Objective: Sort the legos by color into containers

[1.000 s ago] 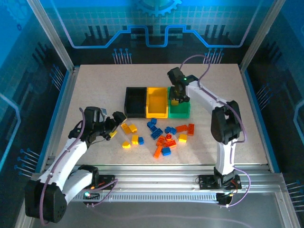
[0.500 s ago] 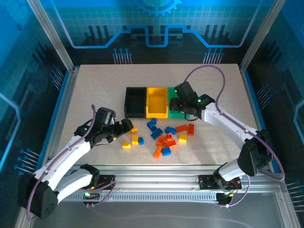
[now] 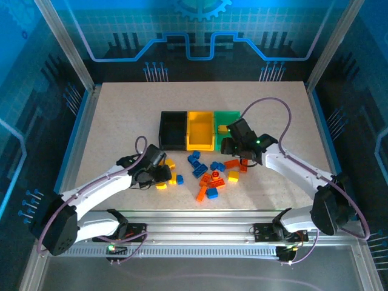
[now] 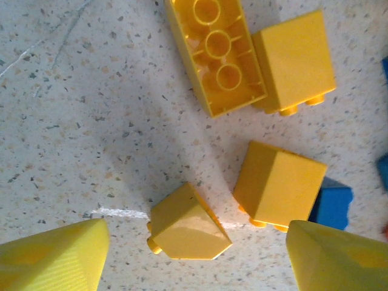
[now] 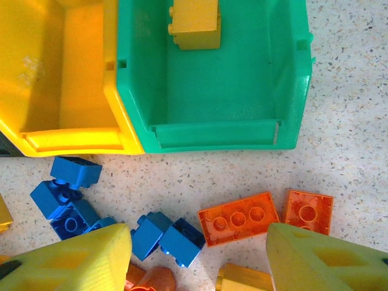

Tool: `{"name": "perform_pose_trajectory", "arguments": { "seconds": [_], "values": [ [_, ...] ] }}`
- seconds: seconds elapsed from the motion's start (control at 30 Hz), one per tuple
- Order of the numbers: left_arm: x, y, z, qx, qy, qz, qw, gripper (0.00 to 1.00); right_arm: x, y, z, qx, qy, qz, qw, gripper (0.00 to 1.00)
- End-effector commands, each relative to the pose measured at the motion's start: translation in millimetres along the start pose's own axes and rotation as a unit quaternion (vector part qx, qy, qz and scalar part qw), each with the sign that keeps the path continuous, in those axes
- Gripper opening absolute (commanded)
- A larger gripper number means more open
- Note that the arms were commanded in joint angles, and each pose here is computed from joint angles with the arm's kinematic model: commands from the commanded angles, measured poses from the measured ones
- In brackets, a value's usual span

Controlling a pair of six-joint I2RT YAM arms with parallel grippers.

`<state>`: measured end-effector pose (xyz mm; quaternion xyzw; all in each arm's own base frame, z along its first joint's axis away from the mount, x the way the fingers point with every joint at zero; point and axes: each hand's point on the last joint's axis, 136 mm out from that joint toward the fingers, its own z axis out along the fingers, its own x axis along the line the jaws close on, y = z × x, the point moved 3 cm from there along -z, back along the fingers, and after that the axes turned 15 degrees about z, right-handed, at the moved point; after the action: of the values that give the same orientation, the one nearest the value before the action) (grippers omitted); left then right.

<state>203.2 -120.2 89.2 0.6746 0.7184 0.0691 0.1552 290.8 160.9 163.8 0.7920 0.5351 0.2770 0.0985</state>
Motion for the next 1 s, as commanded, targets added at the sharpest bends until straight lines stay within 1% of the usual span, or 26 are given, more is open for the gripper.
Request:
{"name": "perform_pose_trajectory", "arguments": {
  "seconds": [0.0,0.2,0.47,0.6,0.67,0.73,0.77,0.87,0.97],
  "values": [
    [6,-5,3,0.008,0.040,0.023,0.999,0.75,-5,1,-2,-0.015,0.001,0.013,1.000,0.62],
    [5,-13,17,0.024,0.042,0.020,0.999,0.71,-13,0,-1,-0.012,-0.003,0.020,1.000,0.62],
    [0,-11,37,0.031,0.044,0.020,0.998,0.71,-15,-1,-6,-0.015,0.004,0.022,1.000,0.62],
    [0,-14,45,0.042,0.047,0.018,0.998,0.66,-19,-2,-8,-0.019,0.001,0.022,1.000,0.62],
    [0,-16,47,0.045,0.043,0.014,0.998,0.59,-20,-1,-9,-0.020,0.001,0.023,1.000,0.62],
    [0,-19,46,0.049,0.040,0.011,0.998,0.56,-21,-1,-9,-0.021,0.000,0.024,0.999,0.62],
    [1,-21,45,0.052,0.039,0.010,0.998,0.57,-21,-1,-9,-0.021,0.001,0.025,0.999,0.62],
    [5,-25,40,0.060,0.047,0.008,0.997,0.66,-22,0,-10,-0.022,0.002,0.027,0.999,0.62],
    [9,-24,30,0.053,0.053,0.010,0.997,0.67,-21,0,-10,-0.021,0.004,0.029,0.999,0.62]
  ]
}}
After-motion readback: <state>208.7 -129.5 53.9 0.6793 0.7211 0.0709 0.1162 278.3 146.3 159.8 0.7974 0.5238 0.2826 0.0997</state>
